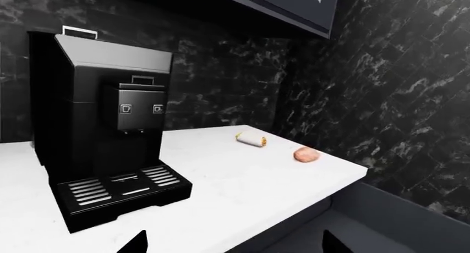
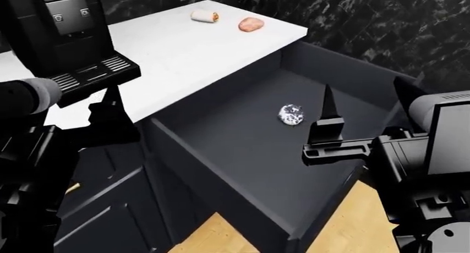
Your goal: Close the right drawer.
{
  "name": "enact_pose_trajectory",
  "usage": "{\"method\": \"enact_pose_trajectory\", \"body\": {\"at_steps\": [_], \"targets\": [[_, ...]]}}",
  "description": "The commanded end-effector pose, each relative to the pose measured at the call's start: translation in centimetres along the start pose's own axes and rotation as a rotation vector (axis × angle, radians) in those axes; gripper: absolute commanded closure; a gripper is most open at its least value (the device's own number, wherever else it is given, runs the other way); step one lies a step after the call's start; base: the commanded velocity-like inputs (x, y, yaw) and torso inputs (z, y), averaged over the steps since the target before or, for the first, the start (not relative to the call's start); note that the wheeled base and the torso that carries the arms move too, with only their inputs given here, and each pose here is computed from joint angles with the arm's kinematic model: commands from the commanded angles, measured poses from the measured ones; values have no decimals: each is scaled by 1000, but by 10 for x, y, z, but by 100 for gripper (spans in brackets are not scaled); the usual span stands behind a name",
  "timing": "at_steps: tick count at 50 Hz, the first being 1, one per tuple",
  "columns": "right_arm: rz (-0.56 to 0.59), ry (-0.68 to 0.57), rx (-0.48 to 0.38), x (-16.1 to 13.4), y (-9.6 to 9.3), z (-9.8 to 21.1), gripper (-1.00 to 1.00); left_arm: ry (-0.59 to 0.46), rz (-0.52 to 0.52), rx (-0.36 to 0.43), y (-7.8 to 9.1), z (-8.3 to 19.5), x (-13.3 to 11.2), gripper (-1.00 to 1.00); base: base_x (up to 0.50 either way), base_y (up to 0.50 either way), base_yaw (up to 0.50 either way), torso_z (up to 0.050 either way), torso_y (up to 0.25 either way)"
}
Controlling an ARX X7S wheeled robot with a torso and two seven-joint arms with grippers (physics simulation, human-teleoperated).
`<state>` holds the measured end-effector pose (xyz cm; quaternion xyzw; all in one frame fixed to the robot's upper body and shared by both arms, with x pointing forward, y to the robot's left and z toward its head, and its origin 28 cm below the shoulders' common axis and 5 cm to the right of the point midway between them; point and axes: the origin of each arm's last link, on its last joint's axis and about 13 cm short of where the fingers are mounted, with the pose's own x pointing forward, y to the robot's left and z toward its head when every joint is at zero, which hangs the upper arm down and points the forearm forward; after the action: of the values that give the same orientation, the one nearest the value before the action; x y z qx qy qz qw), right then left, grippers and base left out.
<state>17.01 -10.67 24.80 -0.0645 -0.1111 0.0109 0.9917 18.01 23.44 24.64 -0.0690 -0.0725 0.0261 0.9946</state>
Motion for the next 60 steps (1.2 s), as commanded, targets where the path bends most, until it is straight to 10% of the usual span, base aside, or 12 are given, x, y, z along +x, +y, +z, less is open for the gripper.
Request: {"method": "enact_pose_trajectory", "body": {"at_steps": [1, 60], "targets": [[0, -3, -1, 0, 0, 1, -100, 0, -2, -1, 0, 0, 0, -100, 0, 0, -500, 0, 0], [-3, -10, 7, -1, -2, 3, -100, -2, -3, -2, 0, 1, -1, -100, 0, 0, -500, 0, 0]]}}
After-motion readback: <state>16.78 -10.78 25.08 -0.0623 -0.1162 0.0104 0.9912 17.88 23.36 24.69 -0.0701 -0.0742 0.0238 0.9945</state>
